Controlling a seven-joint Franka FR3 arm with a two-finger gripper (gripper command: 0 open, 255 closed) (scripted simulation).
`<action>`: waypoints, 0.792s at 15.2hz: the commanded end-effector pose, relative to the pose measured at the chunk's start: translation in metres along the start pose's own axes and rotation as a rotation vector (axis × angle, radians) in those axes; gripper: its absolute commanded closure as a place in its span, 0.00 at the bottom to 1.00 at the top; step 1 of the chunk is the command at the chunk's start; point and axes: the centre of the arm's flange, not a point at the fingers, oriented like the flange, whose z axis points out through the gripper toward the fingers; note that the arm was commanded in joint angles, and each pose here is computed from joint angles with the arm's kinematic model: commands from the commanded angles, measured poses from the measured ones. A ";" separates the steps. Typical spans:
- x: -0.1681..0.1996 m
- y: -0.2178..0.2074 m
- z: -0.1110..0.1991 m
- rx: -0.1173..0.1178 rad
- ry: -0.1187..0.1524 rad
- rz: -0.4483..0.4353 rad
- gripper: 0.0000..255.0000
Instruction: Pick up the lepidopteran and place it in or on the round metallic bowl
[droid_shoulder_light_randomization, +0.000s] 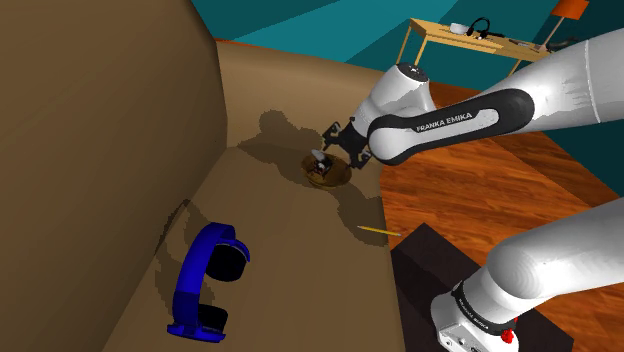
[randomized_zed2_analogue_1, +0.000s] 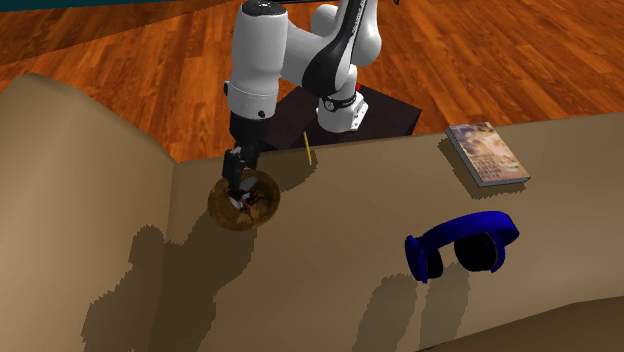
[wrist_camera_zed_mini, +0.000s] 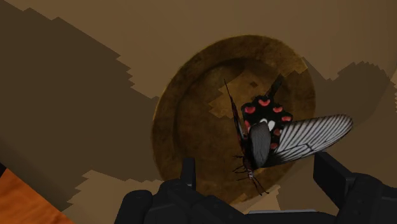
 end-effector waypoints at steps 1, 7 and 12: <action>0.000 0.000 0.000 0.000 0.000 0.000 0.00; 0.000 0.000 -0.050 0.000 0.000 0.000 0.00; 0.000 0.000 -0.050 0.000 0.000 0.000 0.00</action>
